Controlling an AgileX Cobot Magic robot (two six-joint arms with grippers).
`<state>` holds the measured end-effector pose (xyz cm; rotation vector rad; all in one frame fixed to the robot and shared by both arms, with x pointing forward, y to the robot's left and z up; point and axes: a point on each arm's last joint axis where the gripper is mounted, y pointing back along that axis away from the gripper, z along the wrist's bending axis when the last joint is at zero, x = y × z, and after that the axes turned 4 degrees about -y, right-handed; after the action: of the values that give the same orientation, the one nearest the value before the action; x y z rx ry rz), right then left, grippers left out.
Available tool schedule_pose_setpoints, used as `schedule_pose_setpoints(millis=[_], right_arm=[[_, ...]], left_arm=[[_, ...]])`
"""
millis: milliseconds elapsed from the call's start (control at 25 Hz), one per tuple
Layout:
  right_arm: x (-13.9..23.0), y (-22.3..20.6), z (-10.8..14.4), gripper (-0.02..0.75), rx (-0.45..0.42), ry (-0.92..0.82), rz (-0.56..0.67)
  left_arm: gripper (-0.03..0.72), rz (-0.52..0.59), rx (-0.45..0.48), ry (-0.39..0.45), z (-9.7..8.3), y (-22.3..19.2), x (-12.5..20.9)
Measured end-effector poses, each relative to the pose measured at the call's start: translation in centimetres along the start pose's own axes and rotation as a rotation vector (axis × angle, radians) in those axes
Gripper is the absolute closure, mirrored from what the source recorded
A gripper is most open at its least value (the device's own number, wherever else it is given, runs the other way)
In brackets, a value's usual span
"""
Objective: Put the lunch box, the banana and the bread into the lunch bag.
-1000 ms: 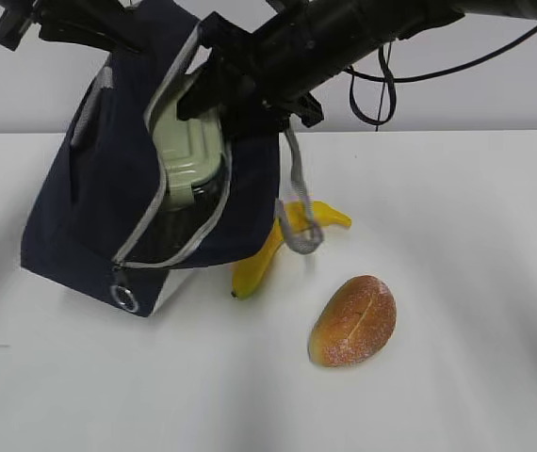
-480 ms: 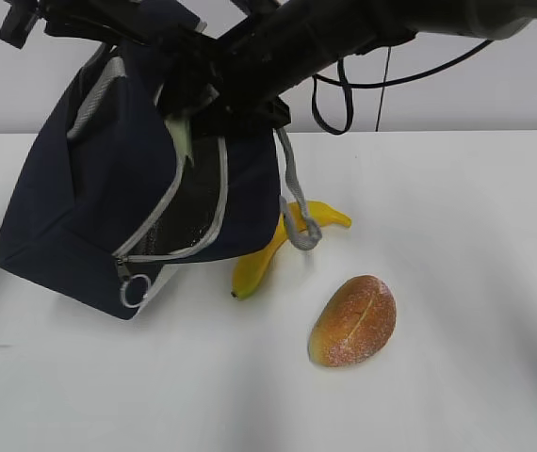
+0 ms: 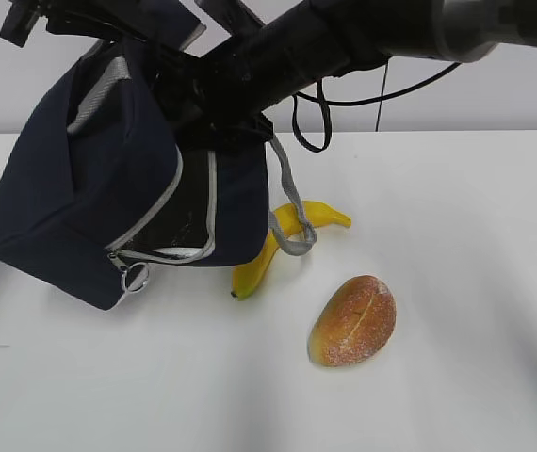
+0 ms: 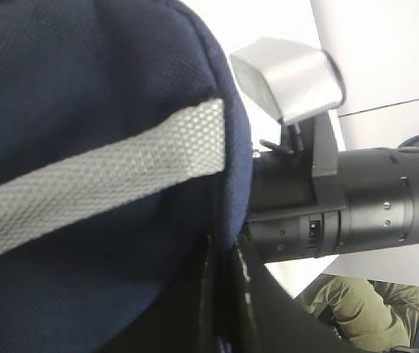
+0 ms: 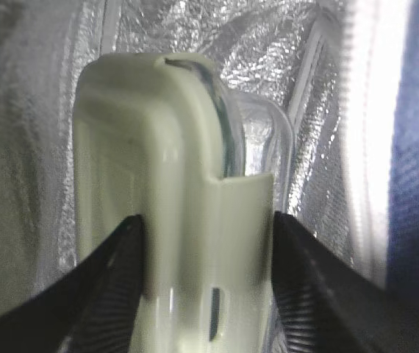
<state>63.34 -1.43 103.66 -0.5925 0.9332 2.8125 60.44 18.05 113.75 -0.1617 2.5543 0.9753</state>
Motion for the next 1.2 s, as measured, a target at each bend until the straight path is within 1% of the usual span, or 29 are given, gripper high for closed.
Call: schedule_pose_setpoints(millis=[120,240,600,680,880,920,1000,1200], right_arm=[[-0.2,0.1,0.3,0.244,-0.017,0.0,-0.011],[-0.3,0.3,0.7,0.223,-0.024,0.02,0.004],[-0.6,1.8,1.4,0.216,-0.033,0.09,0.094],[-1.0,2.6,1.5,0.216,-0.026,0.12,0.119],[-1.9,5.3,2.0,0.216,0.008,0.206,0.203],[-2.2,5.9,2.3,0.216,0.019,0.224,0.197],[-3.1,7.0,2.8,0.216,0.068,0.258,0.167],[-4.1,10.0,3.9,0.216,0.261,0.295,0.084]], left_arm=[[0.701,-0.002,-0.002,-0.001,0.0,0.0,0.0],[0.702,0.008,-0.043,-0.012,0.5,0.1,0.1],[0.702,-0.045,-0.068,0.048,2.9,2.3,-0.6],[0.702,-0.041,-0.073,0.047,2.9,2.3,-0.5],[0.702,-0.028,-0.131,0.026,3.4,2.4,-0.4],[0.702,-0.025,-0.141,0.023,3.5,2.5,-0.4],[0.702,-0.021,-0.158,0.018,3.7,2.5,-0.4],[0.702,0.003,-0.253,-0.015,4.5,2.7,-0.2]])
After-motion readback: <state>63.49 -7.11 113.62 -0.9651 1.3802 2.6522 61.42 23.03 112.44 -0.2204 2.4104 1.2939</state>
